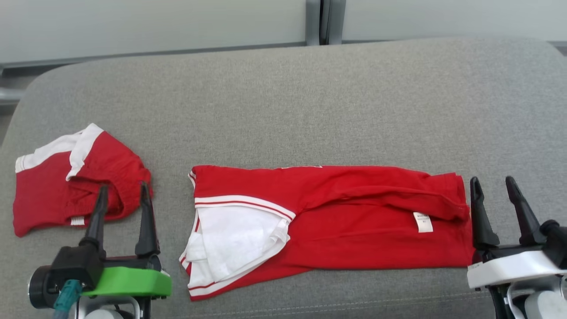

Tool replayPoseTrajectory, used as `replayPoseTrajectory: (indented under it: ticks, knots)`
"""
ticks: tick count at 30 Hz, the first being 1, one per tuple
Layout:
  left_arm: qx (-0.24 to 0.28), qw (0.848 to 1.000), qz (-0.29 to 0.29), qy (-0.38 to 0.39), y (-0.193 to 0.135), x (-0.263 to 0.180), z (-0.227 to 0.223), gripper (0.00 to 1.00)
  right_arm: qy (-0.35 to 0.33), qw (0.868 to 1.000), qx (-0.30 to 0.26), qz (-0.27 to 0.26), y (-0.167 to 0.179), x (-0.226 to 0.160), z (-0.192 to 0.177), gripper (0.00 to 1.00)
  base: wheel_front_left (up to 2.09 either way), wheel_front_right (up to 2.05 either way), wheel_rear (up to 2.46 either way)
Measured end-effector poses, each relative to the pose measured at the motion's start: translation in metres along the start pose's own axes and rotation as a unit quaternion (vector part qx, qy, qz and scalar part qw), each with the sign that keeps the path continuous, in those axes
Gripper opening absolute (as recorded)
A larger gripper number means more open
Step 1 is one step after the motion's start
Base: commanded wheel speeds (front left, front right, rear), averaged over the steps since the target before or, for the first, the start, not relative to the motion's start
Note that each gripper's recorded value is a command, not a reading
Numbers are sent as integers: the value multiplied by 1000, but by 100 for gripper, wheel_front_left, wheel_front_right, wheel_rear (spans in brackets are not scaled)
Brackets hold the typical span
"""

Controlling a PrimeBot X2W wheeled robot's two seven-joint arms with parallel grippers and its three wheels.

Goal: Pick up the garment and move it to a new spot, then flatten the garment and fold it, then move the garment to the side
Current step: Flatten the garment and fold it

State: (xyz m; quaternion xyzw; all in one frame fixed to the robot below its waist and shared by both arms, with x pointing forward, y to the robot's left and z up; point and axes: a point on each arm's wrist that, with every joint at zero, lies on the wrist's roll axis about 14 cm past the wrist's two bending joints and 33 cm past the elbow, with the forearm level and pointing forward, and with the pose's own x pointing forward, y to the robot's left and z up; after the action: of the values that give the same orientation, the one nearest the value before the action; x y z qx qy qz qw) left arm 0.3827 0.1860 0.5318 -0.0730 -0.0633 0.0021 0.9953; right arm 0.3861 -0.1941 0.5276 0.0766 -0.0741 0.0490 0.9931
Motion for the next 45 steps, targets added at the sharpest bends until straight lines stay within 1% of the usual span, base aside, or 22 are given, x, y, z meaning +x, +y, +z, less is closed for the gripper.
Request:
replayPoseTrajectory:
  ticks: [4, 9, 13, 20, 32, 40, 42, 45]
  knots:
    - [25, 1000, -9, 4, 0, -8, -3, 100, 9, 1000, 0, -3, 1, -10, -4, 100, 0, 0, 0]
    - [35, 999, -22, 18, -3, -23, -12, 100, 25, 1000, -8, -7, 1, -25, -12, 100, 0, 0, 0]
    - [39, 998, -35, 24, -8, -28, -16, 100, 26, 1000, -10, -6, 4, -28, -12, 100, 0, 0, 0]
    - [36, 998, -38, 40, -10, -31, -27, 100, 37, 999, -14, 0, 8, -27, -19, 100, 0, 0, 0]
    - [47, 998, -31, 33, -3, -28, -24, 100, 40, 999, -14, 4, 10, -25, -22, 100, 0, 0, 0]
    - [44, 998, -30, 29, -4, -27, -22, 100, 41, 999, -14, 5, 11, -24, -23, 100, 0, 0, 0]
    - [44, 998, -29, 28, -3, -26, -22, 100, 39, 999, -8, 2, 9, -22, -22, 100, 0, 0, 0]
    - [44, 998, -34, 23, -7, -20, -20, 100, 40, 999, 1, -13, -4, -17, -23, 100, 0, 0, 0]
